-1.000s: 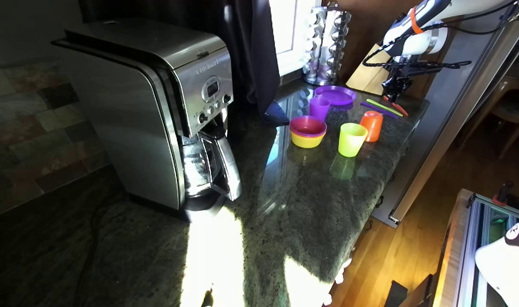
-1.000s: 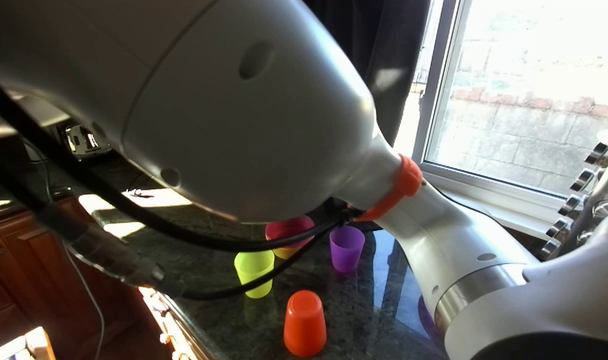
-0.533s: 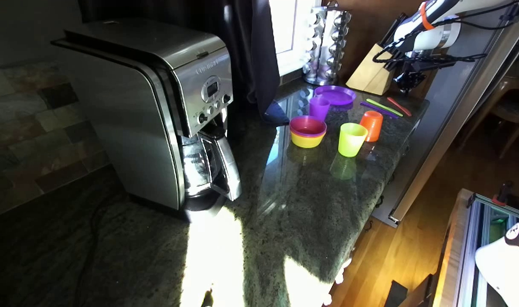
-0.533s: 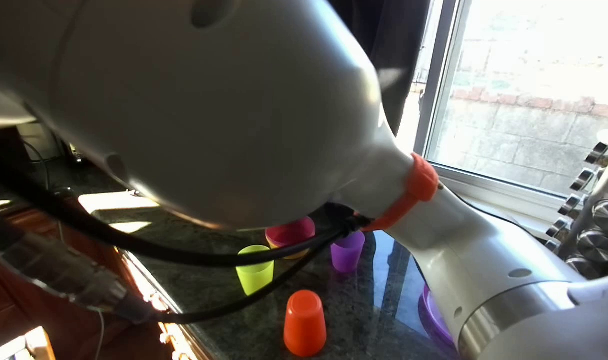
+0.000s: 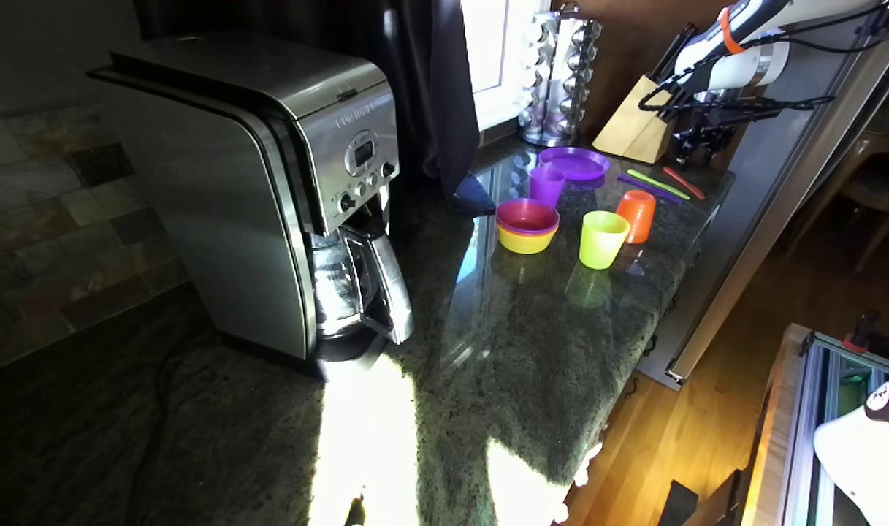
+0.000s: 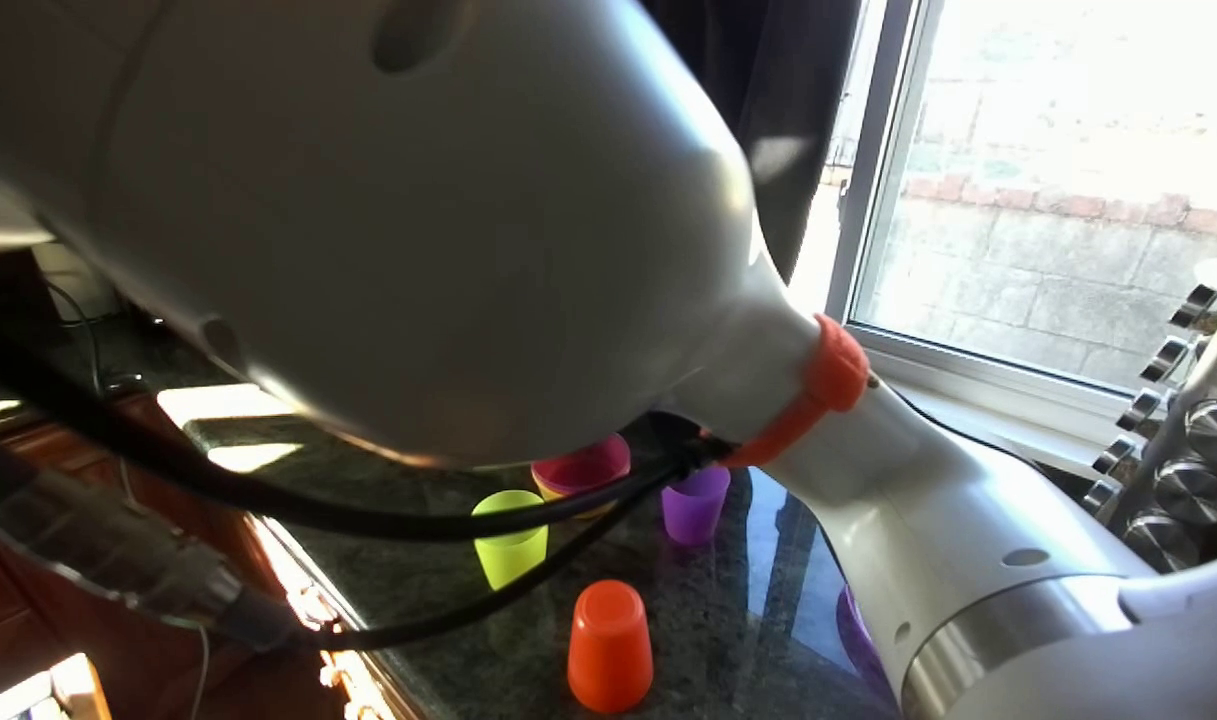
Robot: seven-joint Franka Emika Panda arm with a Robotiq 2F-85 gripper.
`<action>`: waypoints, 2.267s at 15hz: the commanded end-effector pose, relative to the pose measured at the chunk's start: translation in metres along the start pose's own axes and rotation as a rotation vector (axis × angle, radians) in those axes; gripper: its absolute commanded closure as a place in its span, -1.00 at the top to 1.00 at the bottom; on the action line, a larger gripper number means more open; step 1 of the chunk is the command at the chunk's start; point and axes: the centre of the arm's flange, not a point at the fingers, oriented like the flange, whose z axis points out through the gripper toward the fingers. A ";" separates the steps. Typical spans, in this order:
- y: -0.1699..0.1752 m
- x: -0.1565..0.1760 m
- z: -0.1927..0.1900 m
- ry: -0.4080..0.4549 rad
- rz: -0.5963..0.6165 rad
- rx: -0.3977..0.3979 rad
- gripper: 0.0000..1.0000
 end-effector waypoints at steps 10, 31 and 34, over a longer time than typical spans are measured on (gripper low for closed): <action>-0.033 -0.001 0.029 -0.041 0.076 0.063 0.47; -0.029 -0.026 -0.026 0.023 0.003 0.103 -0.92; -0.041 -0.047 -0.045 0.038 -0.015 0.122 -0.92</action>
